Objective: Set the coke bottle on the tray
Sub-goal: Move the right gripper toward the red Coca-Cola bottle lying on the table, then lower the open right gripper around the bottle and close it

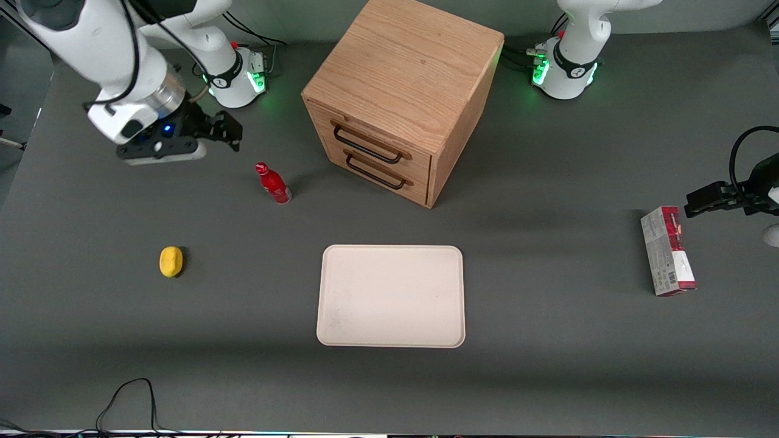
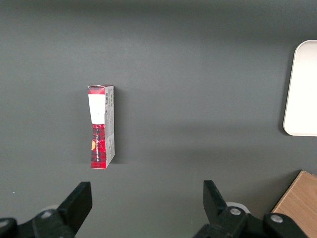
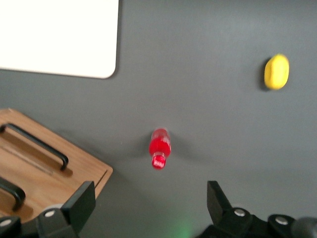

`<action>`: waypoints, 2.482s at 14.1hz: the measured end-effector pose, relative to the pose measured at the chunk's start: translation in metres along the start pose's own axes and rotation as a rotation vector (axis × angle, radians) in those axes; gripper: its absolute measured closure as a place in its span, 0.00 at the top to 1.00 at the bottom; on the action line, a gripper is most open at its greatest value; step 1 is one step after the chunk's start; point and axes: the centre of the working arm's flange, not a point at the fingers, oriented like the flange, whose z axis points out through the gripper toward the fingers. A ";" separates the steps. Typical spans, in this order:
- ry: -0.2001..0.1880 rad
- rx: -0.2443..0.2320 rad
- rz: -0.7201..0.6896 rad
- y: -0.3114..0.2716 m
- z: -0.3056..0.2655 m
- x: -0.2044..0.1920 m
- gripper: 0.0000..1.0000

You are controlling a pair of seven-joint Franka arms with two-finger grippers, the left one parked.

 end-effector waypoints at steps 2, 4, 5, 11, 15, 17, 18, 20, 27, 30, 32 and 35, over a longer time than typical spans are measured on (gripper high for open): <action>-0.002 0.000 -0.010 -0.006 0.017 -0.024 1.00; -0.005 -0.002 -0.008 -0.012 0.031 -0.035 1.00; -0.009 -0.004 -0.008 -0.012 0.037 -0.037 1.00; 0.011 0.008 0.004 -0.006 0.084 -0.035 1.00; 0.013 0.008 0.009 -0.004 0.132 -0.038 1.00; 0.009 0.005 0.023 -0.004 0.155 -0.038 1.00; 0.010 0.005 0.025 -0.005 0.165 -0.036 1.00; 0.007 0.001 0.028 -0.007 0.184 -0.030 1.00; -0.018 -0.014 0.030 -0.005 0.234 -0.032 1.00; -0.022 -0.015 0.030 -0.004 0.237 -0.034 1.00; -0.023 -0.016 0.030 -0.004 0.237 -0.034 1.00; -0.026 -0.017 0.030 -0.004 0.238 -0.035 0.70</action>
